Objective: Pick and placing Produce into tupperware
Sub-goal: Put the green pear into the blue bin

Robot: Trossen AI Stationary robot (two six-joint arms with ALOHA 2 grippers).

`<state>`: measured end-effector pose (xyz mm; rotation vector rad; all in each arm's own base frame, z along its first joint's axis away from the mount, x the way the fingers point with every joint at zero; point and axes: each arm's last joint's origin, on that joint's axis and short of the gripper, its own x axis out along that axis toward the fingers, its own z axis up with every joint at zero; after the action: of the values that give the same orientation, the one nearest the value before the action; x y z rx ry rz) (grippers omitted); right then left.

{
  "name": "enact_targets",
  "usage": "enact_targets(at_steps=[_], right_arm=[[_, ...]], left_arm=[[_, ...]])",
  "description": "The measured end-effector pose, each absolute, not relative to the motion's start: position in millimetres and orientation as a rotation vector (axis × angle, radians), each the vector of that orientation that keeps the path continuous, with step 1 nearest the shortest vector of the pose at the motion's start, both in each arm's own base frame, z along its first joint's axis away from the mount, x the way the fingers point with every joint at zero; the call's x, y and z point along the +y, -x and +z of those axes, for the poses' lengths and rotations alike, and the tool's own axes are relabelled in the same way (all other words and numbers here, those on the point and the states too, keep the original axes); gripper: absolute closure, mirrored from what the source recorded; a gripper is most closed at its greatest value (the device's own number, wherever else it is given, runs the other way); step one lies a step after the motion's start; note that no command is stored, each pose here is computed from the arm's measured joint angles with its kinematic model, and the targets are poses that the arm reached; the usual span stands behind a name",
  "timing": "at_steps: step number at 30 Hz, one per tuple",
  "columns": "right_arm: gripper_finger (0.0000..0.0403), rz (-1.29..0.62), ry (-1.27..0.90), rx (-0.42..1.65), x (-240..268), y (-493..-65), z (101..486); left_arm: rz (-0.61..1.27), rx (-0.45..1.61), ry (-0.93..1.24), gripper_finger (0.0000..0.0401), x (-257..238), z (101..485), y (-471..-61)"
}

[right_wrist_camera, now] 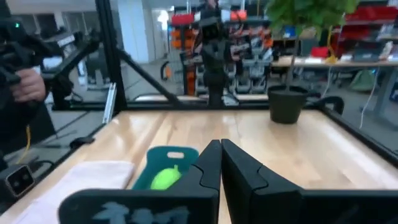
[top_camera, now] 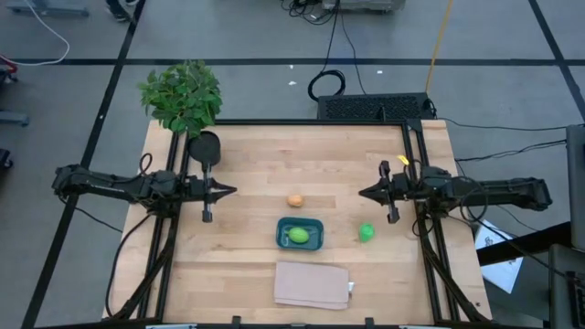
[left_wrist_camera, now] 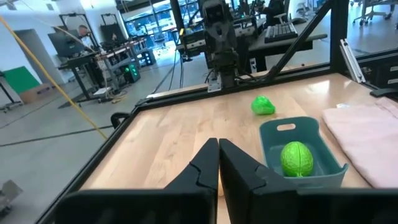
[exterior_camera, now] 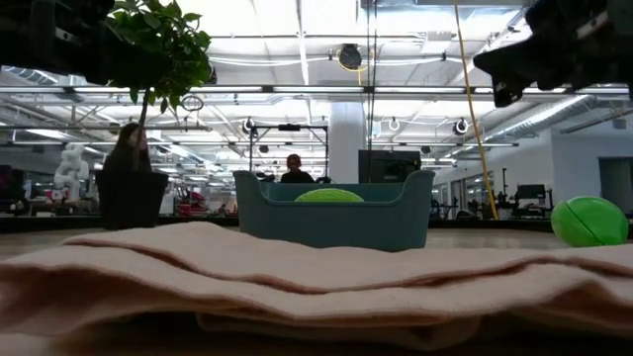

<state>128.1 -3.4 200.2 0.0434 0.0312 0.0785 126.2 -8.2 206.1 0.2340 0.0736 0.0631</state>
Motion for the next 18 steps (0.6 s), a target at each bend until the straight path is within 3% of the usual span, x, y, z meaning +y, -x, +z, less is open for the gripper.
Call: enact_targets(at_steps=[8,18], right_arm=[[0.0401,0.080,-0.049,0.160,-4.4,-147.9,229.5],[0.0401,0.125,-0.057,0.374,1.6,-170.0,244.1]], left_arm=[[0.069,0.077,-0.235,0.0399,-8.0,205.9,-126.1],[0.070,0.077,-0.237,0.0373,-8.0,205.8,-126.1]])
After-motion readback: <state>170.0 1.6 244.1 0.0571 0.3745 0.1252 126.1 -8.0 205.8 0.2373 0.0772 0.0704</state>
